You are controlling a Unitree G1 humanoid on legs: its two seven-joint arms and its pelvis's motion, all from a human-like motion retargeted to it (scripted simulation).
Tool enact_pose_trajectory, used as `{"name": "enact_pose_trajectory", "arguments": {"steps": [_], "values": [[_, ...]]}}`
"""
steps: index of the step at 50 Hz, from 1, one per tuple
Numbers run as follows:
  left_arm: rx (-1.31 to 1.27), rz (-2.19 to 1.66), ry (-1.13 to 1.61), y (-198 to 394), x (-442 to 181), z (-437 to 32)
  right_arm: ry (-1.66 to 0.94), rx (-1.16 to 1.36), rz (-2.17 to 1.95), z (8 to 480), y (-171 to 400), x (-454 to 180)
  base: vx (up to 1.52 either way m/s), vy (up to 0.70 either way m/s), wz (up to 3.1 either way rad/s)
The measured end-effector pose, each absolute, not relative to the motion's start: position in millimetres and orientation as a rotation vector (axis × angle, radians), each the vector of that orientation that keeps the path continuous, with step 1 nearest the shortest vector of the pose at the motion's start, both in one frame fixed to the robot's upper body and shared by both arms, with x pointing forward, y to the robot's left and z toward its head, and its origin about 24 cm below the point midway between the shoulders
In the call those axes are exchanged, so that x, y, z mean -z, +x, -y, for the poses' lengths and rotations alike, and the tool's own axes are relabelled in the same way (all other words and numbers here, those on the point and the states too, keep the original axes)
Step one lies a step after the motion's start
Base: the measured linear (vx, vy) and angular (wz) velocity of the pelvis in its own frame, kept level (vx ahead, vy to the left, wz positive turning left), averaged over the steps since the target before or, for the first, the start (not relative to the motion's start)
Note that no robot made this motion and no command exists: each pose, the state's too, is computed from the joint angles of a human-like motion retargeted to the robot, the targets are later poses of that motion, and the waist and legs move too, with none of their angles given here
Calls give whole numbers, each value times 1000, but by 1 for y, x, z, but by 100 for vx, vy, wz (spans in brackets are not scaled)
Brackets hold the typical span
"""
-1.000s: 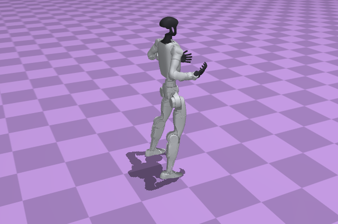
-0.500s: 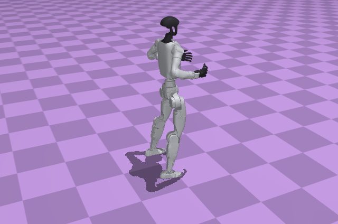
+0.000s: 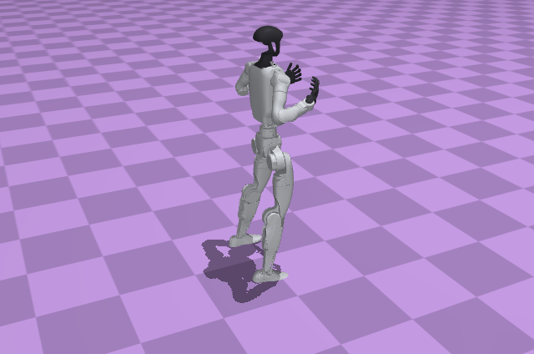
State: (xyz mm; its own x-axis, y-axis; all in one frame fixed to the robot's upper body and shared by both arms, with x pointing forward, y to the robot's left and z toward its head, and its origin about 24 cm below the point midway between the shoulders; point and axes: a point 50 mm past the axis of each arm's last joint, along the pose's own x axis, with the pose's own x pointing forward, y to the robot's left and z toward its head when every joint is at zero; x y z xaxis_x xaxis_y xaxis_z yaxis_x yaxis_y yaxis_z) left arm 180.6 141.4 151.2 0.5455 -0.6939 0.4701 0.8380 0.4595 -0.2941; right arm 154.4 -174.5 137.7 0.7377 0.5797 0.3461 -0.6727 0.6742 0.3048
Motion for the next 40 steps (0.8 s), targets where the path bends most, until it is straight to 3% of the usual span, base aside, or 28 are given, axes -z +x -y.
{"name": "enact_pose_trajectory", "arguments": {"steps": [5,13,22,33,40], "values": [[1015,321,-603,176,-155,-134,564,-842,267,159,148,-148,0,0,0],[921,409,-655,178,-168,-140,562,-740,357,164,148,-161,0,0,0],[1071,604,-723,162,-204,-143,948,-901,446,157,141,-177,0,0,0],[1181,668,-643,174,-232,-129,711,-939,528,156,153,-203,0,0,0],[1353,625,-590,174,-242,-129,633,-1151,562,153,150,-227,0,0,0]]}}
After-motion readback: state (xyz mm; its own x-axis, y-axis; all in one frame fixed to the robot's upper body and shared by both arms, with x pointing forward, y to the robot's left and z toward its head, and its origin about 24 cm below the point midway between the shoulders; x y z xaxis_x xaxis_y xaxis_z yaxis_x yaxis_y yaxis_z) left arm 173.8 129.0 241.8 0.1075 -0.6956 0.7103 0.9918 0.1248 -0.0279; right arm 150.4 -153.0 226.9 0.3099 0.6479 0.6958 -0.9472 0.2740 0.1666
